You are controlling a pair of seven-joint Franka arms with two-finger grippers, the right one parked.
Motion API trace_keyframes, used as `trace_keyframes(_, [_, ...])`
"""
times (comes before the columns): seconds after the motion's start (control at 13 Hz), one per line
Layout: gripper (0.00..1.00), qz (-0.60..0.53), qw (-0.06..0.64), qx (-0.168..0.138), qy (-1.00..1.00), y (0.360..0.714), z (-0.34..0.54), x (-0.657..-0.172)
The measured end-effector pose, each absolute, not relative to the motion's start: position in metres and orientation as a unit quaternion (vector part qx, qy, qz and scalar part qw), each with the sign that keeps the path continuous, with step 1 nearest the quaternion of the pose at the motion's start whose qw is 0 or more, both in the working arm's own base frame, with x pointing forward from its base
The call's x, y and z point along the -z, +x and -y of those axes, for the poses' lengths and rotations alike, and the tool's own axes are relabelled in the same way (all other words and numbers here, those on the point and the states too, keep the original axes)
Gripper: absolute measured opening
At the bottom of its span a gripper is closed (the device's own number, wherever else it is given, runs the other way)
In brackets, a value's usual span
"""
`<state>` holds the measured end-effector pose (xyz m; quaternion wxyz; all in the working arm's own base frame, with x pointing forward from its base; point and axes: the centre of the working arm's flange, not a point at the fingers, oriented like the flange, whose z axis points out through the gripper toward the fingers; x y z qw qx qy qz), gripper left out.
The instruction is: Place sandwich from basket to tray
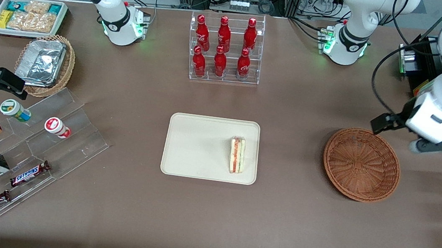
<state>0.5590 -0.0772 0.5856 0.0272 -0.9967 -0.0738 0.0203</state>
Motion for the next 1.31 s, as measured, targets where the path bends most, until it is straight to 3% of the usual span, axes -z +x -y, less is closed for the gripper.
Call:
trace_keyframes(0.15, [1.00,0.027,0.027,-0.020,-0.999,0.547,0.073,-0.603])
trace_keyframes(0.38, [1.00,-0.024,0.026,-0.046,-0.998,0.523,0.070,-0.621])
trace_keyframes(1.31, [1.00,-0.038,0.011,-0.046,-0.998,0.519,0.074,-0.628])
